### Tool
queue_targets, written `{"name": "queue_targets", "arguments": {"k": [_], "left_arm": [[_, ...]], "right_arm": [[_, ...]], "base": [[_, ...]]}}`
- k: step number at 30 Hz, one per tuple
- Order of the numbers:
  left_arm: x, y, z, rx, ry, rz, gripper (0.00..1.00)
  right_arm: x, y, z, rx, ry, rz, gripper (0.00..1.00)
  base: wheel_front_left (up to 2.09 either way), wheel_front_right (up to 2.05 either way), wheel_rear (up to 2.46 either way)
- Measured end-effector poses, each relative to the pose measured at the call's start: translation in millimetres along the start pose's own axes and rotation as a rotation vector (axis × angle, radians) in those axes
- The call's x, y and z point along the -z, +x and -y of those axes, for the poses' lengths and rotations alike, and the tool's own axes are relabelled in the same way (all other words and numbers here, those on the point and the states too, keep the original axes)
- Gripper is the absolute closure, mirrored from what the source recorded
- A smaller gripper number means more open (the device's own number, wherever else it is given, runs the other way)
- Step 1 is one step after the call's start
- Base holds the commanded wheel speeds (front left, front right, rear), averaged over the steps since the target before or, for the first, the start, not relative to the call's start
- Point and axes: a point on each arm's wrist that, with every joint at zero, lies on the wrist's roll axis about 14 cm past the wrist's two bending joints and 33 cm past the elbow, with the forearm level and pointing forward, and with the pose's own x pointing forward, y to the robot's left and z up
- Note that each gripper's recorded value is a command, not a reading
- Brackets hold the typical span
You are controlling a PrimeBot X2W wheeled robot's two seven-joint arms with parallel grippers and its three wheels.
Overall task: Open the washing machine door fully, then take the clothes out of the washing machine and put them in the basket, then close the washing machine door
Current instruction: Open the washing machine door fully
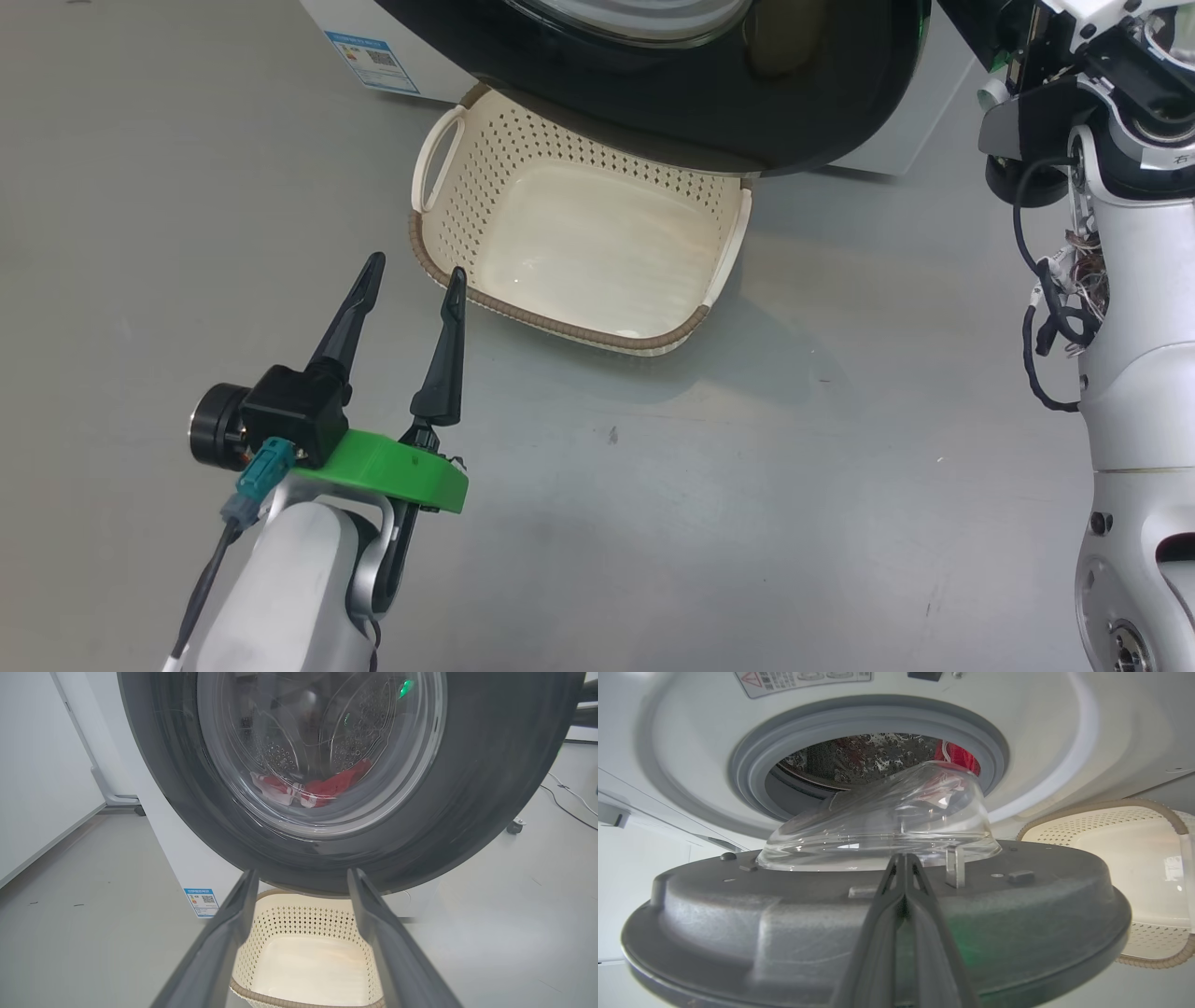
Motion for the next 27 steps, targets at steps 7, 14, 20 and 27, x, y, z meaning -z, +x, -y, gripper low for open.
{"name": "queue_targets", "arguments": {"k": [7, 14, 20, 27], "left_arm": [[-2, 0, 1, 0.002, 0.001, 0.004, 0.0], [-10, -4, 3, 0.008, 0.002, 0.022, 0.0], [-17, -7, 6, 0.016, 0.003, 0.038, 0.0], [-27, -13, 10, 0.025, 0.004, 0.062, 0.0]], "right_arm": [[10, -2, 1, 0.0, 0.065, -0.078, 1.0], [30, -7, 3, 0.024, 0.081, -0.155, 1.0], [46, -12, 5, 0.038, 0.103, -0.201, 1.0], [62, -24, 1, 0.037, 0.136, -0.244, 1.0]], "base": [[0.0, 0.0, 0.0], [0.0, 0.0, 0.0], [0.0, 0.0, 0.0], [0.0, 0.0, 0.0]]}}
